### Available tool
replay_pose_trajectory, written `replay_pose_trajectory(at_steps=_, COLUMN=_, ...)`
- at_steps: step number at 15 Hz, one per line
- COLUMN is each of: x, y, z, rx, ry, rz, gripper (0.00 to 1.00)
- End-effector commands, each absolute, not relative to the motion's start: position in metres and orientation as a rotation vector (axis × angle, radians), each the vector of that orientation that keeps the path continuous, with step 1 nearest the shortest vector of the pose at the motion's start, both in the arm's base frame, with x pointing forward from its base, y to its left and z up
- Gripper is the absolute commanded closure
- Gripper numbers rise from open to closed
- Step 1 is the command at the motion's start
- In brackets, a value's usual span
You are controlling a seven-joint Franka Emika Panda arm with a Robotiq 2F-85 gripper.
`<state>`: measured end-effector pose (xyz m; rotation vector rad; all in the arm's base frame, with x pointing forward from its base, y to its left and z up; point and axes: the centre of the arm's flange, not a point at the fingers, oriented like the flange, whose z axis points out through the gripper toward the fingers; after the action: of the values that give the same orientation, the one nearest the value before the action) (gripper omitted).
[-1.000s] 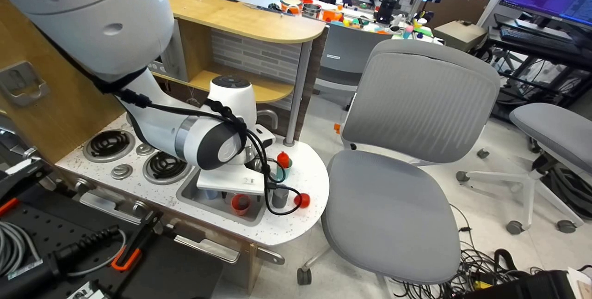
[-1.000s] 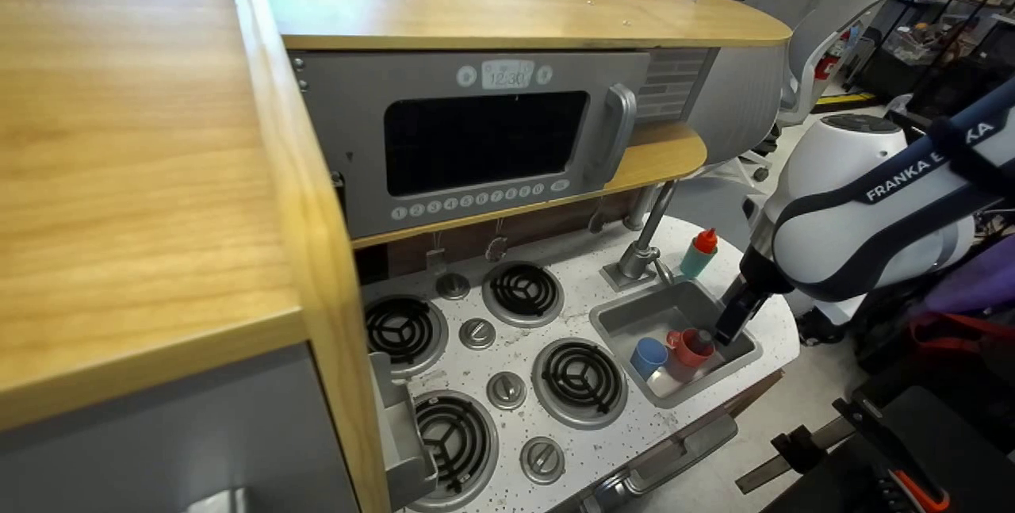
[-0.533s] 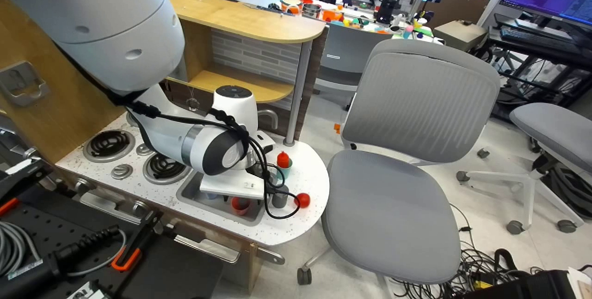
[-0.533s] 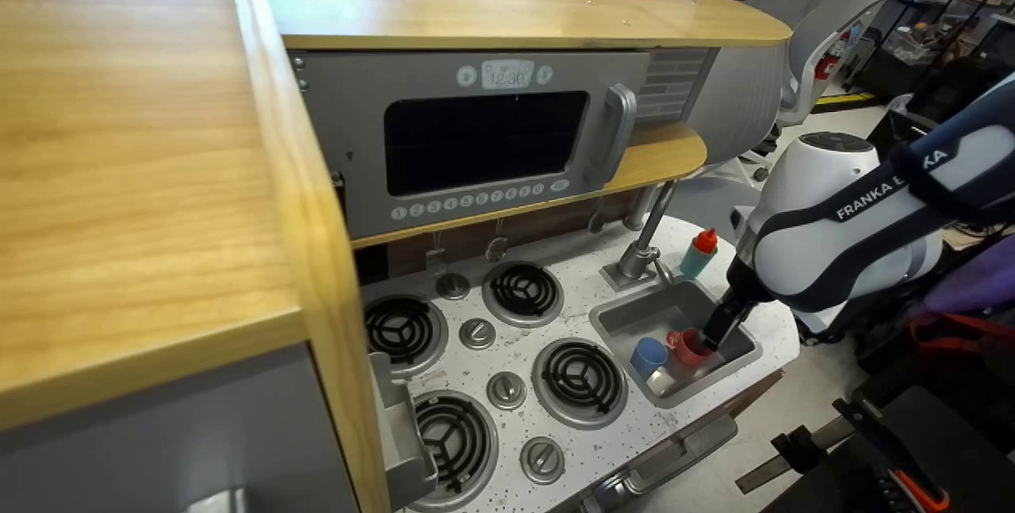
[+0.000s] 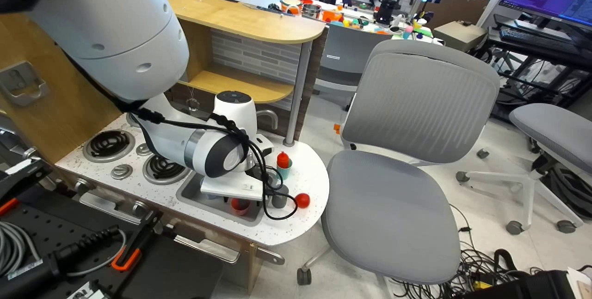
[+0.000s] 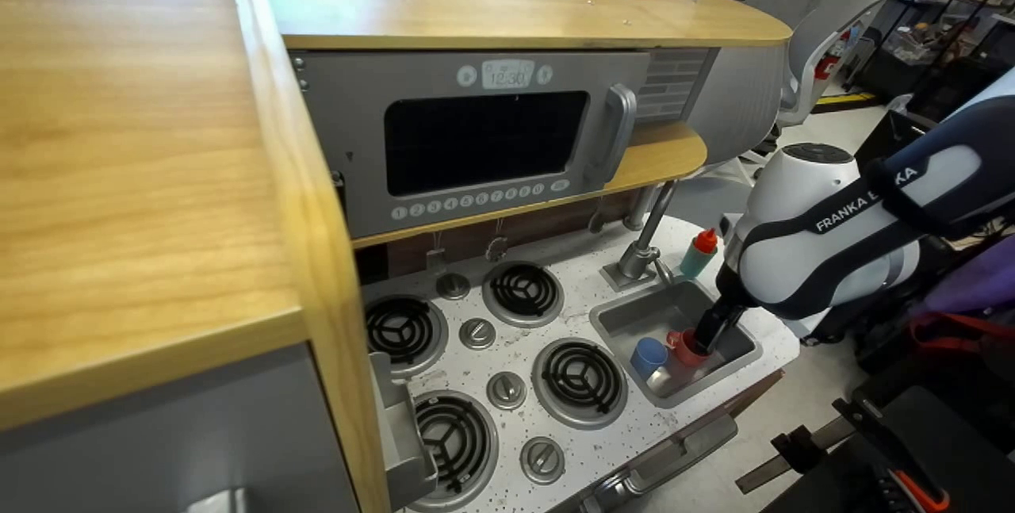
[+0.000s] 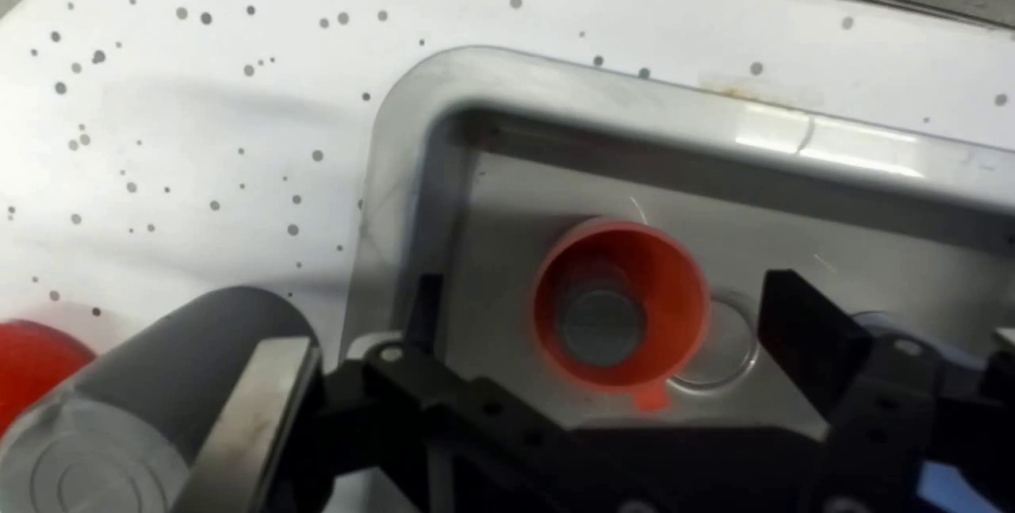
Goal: Remove the grey thing from the cup in the sink and put it on the right side of the sink counter
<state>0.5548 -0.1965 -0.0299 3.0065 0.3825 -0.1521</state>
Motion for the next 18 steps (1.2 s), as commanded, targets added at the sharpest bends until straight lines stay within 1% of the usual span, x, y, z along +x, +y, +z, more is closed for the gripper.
replay_pose_trajectory(at_steps=1, x=0.5634, y=-0.1896, z=-0.0396, rx=3.008, ry=0.378, rz=-0.171, gripper=0.0)
replay_pose_trajectory(at_steps=9, x=0.5665, y=-0.1887, z=-0.0444, rx=3.005, ry=0.365, rz=-0.181, gripper=0.0)
replay_pose_trajectory(at_steps=10, x=0.567, y=-0.1891, z=-0.0444, rx=3.005, ry=0.365, rz=-0.182, gripper=0.02)
replay_pose_trajectory(at_steps=11, x=0.5676, y=-0.1894, z=-0.0447, rx=3.005, ry=0.363, rz=-0.185, gripper=0.15)
replay_pose_trajectory(at_steps=12, x=0.5681, y=-0.1897, z=-0.0451, rx=3.004, ry=0.361, rz=-0.188, gripper=0.27)
replay_pose_trajectory(at_steps=13, x=0.5685, y=-0.1898, z=-0.0458, rx=3.003, ry=0.362, rz=-0.193, gripper=0.29)
replay_pose_trajectory(at_steps=14, x=0.5687, y=-0.1899, z=-0.0462, rx=3.002, ry=0.362, rz=-0.196, gripper=0.36)
replay_pose_trajectory(at_steps=15, x=0.5687, y=-0.1898, z=-0.0471, rx=3.002, ry=0.361, rz=-0.201, gripper=0.46)
replay_pose_trajectory(at_steps=17, x=0.5683, y=-0.1898, z=-0.048, rx=3.0, ry=0.362, rz=-0.206, gripper=0.59)
replay_pose_trajectory(at_steps=18, x=0.5683, y=-0.1897, z=-0.0485, rx=3.0, ry=0.363, rz=-0.206, gripper=0.68)
